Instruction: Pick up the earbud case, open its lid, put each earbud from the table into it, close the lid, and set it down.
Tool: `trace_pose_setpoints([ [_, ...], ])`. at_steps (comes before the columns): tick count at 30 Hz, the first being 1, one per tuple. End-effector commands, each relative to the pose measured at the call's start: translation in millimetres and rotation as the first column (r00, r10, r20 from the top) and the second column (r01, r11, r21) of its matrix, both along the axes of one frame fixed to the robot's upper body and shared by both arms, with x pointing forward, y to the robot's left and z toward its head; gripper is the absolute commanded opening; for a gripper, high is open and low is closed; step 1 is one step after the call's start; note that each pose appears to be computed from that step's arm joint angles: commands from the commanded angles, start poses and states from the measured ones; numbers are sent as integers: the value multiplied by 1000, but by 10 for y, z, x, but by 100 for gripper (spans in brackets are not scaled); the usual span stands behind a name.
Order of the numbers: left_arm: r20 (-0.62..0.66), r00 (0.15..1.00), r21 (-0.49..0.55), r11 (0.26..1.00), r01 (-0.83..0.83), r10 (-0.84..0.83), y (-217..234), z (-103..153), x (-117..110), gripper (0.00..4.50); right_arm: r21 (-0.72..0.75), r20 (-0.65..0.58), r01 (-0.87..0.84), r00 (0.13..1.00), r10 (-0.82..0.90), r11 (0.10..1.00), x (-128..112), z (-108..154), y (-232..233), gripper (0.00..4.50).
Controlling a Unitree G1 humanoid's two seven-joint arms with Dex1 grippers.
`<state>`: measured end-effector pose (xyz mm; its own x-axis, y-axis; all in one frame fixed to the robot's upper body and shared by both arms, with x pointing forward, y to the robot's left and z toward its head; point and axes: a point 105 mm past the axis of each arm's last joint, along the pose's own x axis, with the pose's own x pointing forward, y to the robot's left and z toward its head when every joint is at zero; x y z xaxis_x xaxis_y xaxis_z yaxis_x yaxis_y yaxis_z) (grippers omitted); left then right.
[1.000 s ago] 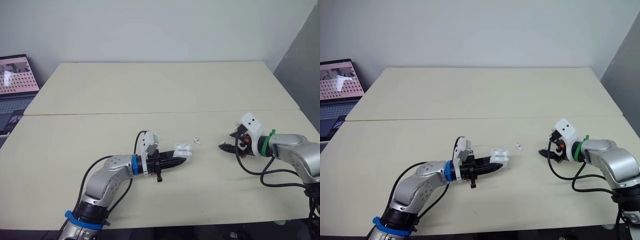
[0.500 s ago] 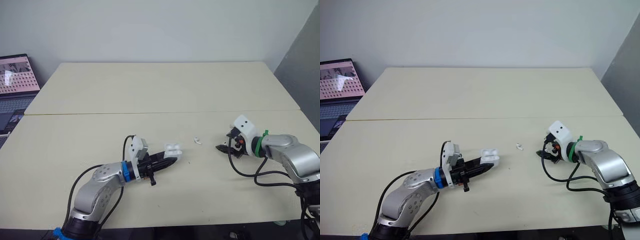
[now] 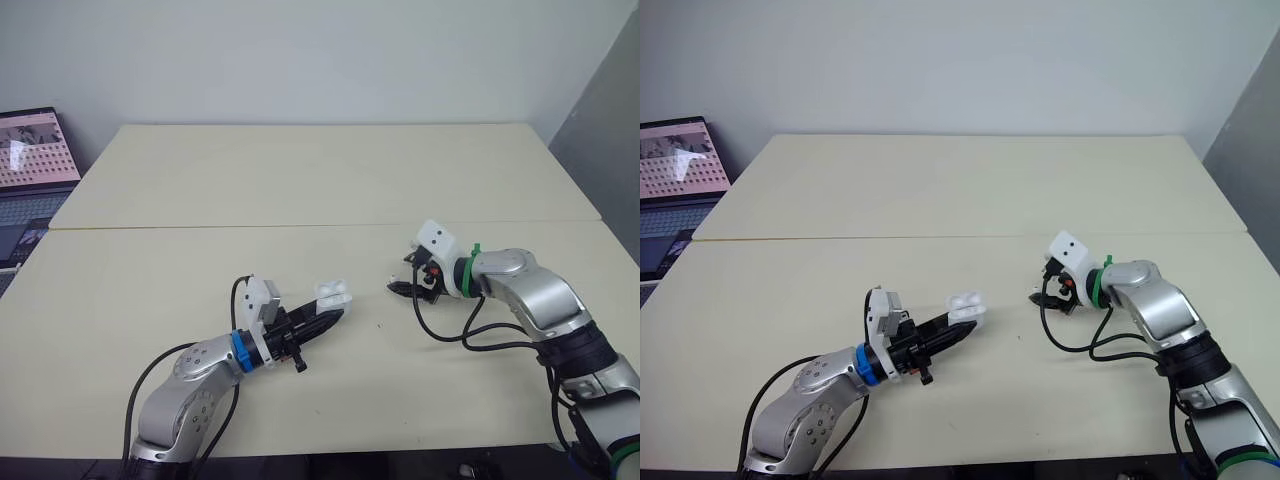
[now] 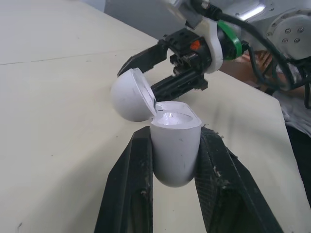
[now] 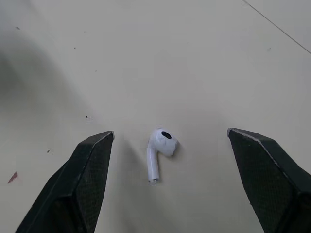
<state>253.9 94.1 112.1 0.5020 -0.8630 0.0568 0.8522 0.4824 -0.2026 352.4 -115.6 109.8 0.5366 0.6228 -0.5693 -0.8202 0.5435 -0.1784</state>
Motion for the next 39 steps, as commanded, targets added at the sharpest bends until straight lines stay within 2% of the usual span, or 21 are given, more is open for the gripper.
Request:
trace_pose_setpoints([
  [1,78,997,-24,1000,-6,8,20,176,-48,75,-6,21,-30,999,30,1000,26,34,61,391],
  [2,77,997,-22,1000,-9,10,25,172,-54,75,-9,16,-33,999,34,999,24,10,68,391],
  [5,77,997,-25,1000,-15,17,37,174,-66,75,-12,7,-48,999,48,999,9,-35,93,331],
  [13,72,997,-23,999,-26,27,56,155,-52,75,-31,9,-58,998,58,998,-1,-42,73,46],
  [17,69,997,-21,1000,-21,22,45,142,-46,75,-22,19,-69,997,69,997,-30,6,59,39],
  [20,71,997,-20,1000,-15,17,32,143,-47,75,-6,46,-138,989,138,990,-131,118,39,39],
  [23,75,997,-22,1000,-9,10,21,158,-49,75,-4,73,-329,942,329,944,-463,285,-39,39],
  [25,78,997,-26,1000,-2,4,14,173,-53,75,-22,49,-413,909,414,910,-692,313,-170,39],
  [29,80,997,-26,999,21,-19,-22,189,-75,75,-135,-58,-490,871,487,861,-1044,177,-650,39],
  [31,79,996,-25,999,31,-29,-38,188,-83,75,-171,-98,-502,865,493,847,-1134,105,-830,39],
  [34,76,996,-18,999,50,-49,-71,171,-95,75,-231,-135,-510,860,492,829,-1199,-33,-1072,39],
  [39,78,995,-10,998,67,-66,-90,163,-100,75,-312,-176,-487,874,454,816,-1169,-130,-1243,39],
])
